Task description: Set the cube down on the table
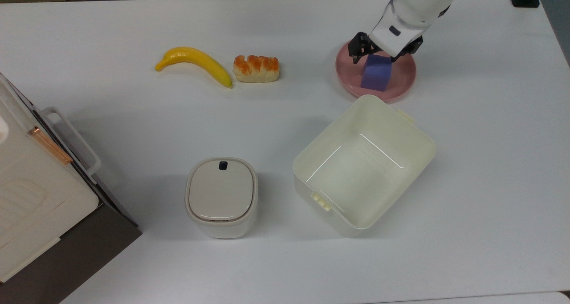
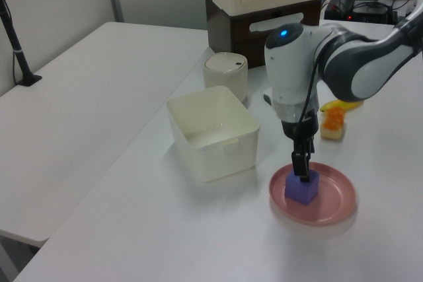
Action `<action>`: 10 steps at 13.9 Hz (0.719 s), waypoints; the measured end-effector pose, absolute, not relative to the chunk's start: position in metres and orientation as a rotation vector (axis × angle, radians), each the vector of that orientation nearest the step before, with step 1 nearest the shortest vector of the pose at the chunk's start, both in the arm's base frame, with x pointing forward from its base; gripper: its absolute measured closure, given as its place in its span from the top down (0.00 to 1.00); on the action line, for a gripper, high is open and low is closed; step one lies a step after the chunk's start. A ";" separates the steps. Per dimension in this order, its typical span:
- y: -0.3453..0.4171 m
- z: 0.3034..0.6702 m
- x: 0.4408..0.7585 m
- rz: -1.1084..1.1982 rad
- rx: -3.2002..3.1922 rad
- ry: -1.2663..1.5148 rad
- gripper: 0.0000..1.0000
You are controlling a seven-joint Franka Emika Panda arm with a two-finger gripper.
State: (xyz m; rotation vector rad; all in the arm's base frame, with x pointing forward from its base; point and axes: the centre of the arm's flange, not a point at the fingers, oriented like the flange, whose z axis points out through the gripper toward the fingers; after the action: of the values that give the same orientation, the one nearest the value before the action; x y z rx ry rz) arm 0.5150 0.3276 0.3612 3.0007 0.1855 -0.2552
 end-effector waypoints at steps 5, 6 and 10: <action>0.330 0.346 0.516 -0.266 2.983 0.189 1.00; 0.330 0.346 0.516 -0.266 2.983 0.190 1.00; 0.332 0.341 0.514 -0.277 2.980 0.178 0.98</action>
State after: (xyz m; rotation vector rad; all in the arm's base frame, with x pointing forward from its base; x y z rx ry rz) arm 0.5145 0.3322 0.3408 2.9804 0.1785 -0.2767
